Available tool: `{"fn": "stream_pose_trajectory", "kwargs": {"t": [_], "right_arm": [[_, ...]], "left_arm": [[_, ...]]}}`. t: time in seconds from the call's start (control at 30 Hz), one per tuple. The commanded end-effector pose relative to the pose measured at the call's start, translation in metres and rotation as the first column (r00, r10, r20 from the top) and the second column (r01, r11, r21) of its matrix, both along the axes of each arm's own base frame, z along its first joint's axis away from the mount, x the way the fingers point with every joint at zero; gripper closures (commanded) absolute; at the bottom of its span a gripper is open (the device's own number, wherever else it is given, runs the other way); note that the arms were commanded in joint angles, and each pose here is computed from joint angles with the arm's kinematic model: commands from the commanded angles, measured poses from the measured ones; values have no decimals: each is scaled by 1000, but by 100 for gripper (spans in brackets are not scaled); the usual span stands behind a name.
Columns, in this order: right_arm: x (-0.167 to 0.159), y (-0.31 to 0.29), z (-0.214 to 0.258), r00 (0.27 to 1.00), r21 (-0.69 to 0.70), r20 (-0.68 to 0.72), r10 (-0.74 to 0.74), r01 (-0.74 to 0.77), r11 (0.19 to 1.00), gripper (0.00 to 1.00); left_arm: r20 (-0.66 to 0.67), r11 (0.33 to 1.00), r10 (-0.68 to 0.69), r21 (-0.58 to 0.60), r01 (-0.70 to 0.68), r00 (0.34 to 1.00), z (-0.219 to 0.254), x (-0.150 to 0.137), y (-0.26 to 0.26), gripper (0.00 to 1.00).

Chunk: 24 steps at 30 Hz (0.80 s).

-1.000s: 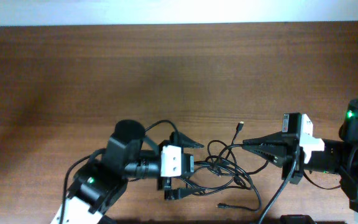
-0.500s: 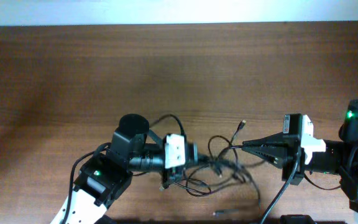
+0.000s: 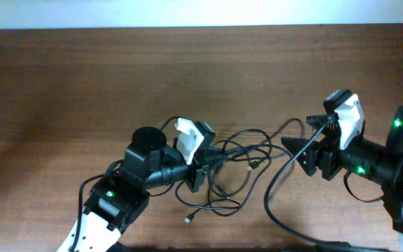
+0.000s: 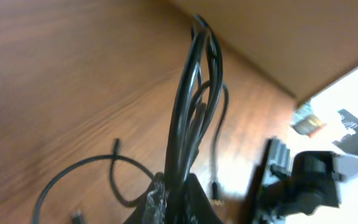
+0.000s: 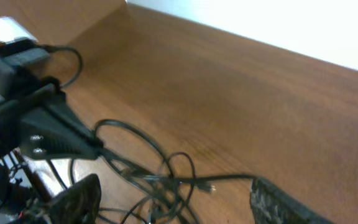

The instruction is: Untangle cables

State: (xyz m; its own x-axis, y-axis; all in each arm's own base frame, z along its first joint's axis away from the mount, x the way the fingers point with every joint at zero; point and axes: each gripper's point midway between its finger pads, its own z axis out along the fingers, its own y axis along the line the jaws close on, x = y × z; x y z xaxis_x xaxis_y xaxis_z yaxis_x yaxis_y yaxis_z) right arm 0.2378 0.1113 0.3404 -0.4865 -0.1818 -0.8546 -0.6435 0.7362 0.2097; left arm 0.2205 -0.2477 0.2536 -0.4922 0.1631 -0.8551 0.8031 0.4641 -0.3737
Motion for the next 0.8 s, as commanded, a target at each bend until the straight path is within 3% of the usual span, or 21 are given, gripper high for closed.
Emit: {"fn": "stream_pose_trajectory", "kwargs": {"t": [0.0, 0.13, 0.2, 0.27, 0.33, 0.5, 0.63, 0.67, 0.77], "right_arm": [[11, -2, -21, 982, 45, -177, -61, 70, 997, 8], [13, 23, -25, 944, 223, -317, 92, -20, 975, 5], [14, 25, -28, 945, 219, -301, 129, -63, 974, 5], [9, 25, -31, 962, 75, -111, 251, -244, 967, 7], [-1, 25, -39, 925, -68, 7, 381, -380, 923, 11], [-4, 17, -53, 854, -292, 103, 509, -464, 837, 12], [-2, 17, -52, 827, -338, 143, 544, -476, 812, 30], [-1, 17, -51, 826, -340, 148, 544, -474, 812, 47], [-2, 18, -49, 822, -332, 155, 548, -479, 813, 51]], "left_arm": [[118, 990, -116, -63, 124, 986, 26, -11, -11, 100], [149, 991, -116, -51, 125, 982, 27, -9, -10, 100], [150, 992, -111, -49, 119, 982, 26, -8, -10, 100], [106, 992, -120, -33, 125, 987, 18, -12, -9, 100], [64, 983, -170, -66, 174, 983, 20, -22, -6, 100], [91, 955, -211, -192, 225, 973, 53, -29, 26, 100], [91, 932, -275, -219, 289, 957, 58, -40, 25, 100], [89, 934, -271, -217, 284, 959, 57, -39, 26, 100], [11, 979, -143, -144, 143, 990, 32, -19, 32, 100]]}}
